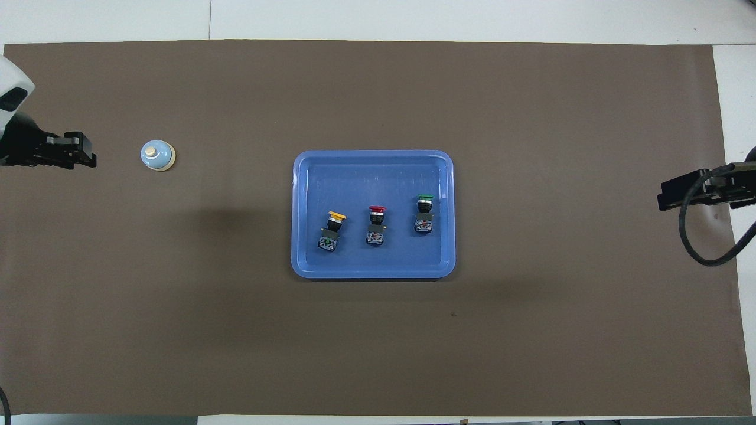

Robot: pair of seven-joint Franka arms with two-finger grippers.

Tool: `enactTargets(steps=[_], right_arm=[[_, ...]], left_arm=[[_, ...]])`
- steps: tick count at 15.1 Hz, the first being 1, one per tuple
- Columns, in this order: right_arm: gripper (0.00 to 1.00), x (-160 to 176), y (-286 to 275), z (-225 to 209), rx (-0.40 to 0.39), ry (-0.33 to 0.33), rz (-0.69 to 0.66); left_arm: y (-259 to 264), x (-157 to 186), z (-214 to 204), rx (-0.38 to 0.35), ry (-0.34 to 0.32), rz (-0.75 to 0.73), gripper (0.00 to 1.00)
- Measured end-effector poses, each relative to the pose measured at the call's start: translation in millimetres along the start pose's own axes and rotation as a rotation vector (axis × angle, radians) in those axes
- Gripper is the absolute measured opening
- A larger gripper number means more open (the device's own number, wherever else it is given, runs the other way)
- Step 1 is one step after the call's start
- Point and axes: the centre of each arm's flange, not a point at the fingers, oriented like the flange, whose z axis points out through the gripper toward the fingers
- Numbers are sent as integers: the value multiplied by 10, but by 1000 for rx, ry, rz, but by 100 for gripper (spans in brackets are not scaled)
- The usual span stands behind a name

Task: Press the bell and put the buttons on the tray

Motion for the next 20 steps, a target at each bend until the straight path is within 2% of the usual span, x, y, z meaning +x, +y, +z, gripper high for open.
enactTargets(steps=[3, 5, 20], right_arm=[[100, 0, 0, 0, 0, 0, 0], [100, 0, 0, 0, 0, 0, 0], [100, 0, 0, 0, 0, 0, 0]], left_arm=[[15, -315, -371, 2, -25, -15, 79], [20, -438, -462, 3, -31, -19, 99], [160, -459, -421, 4, -24, 6, 100]])
